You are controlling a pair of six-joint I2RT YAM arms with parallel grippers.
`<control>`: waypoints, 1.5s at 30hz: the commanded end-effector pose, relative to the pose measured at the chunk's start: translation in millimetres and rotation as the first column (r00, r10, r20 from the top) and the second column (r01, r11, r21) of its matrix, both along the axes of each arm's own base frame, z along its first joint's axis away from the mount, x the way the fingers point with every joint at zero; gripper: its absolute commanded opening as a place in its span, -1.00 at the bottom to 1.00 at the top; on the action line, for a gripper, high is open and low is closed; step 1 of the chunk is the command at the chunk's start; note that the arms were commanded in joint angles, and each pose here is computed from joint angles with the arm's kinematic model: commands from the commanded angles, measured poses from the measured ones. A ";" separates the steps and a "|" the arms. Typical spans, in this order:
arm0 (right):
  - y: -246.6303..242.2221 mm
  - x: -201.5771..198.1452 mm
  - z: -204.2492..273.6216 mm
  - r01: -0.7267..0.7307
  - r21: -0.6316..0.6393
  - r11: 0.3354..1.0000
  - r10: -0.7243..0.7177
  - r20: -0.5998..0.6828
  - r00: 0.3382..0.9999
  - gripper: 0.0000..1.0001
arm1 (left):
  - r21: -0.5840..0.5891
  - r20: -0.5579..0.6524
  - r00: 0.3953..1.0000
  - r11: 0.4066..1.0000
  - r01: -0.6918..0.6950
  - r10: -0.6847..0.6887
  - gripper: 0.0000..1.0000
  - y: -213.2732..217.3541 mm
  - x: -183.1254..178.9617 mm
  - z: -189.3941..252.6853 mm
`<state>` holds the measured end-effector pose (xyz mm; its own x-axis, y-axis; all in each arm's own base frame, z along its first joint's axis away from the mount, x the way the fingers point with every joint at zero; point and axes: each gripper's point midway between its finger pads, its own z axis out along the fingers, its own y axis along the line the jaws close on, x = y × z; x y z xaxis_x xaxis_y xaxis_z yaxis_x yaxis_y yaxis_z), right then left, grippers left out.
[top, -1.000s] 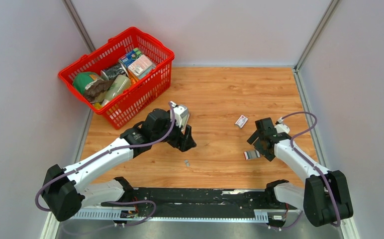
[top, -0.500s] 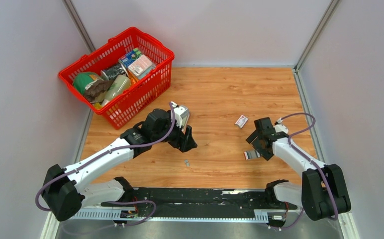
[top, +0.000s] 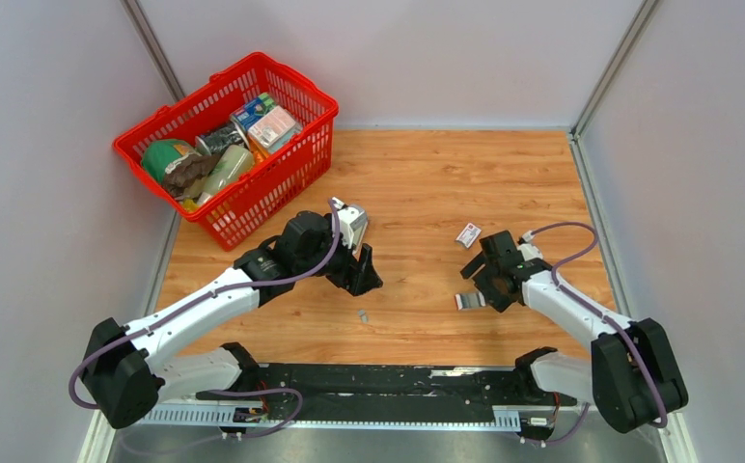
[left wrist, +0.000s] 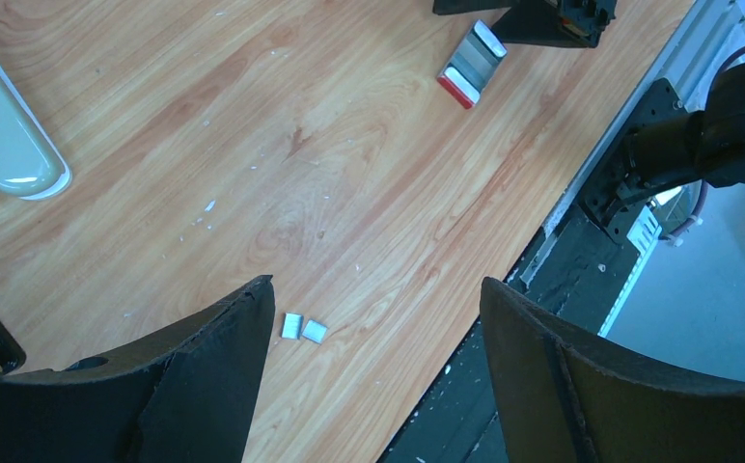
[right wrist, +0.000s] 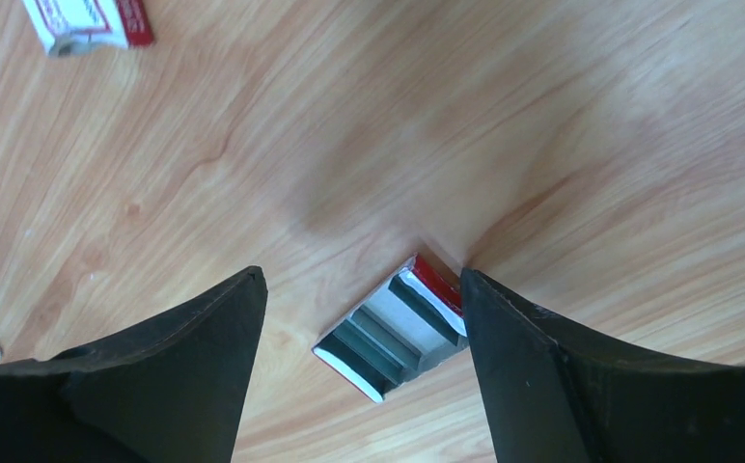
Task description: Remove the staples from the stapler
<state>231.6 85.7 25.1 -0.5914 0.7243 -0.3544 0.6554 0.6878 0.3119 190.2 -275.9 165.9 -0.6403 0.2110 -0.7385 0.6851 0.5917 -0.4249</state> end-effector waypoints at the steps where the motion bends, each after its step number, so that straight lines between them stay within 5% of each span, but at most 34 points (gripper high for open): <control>1: 17.4 -20.6 -5.9 0.010 0.060 0.998 -0.007 -0.056 0.998 0.61 | -0.026 0.027 1.000 1.000 0.014 -0.013 0.69 -3.0 -0.1 7.2; 23: 81.9 -6.2 1.6 -0.087 0.113 0.990 0.090 -0.022 0.996 0.64 | 0.004 0.023 1.000 1.000 -0.009 0.009 0.69 -0.5 3.9 5.2; 32: 29.5 -6.6 51.5 -0.074 -0.098 0.992 0.086 0.120 0.989 0.68 | 0.005 0.042 0.998 0.999 -0.051 0.050 0.69 5.8 7.0 13.8; 39: 56.4 8.9 119.8 -0.370 -0.143 0.918 0.396 0.280 0.874 0.57 | -0.020 0.121 0.983 0.990 -0.139 0.141 0.72 21.3 15.1 45.0; 45: 94.9 3.8 127.8 -0.567 -0.159 0.808 0.585 0.324 0.743 0.49 | -0.010 0.193 0.958 0.976 -0.216 0.214 0.71 47.3 13.8 73.5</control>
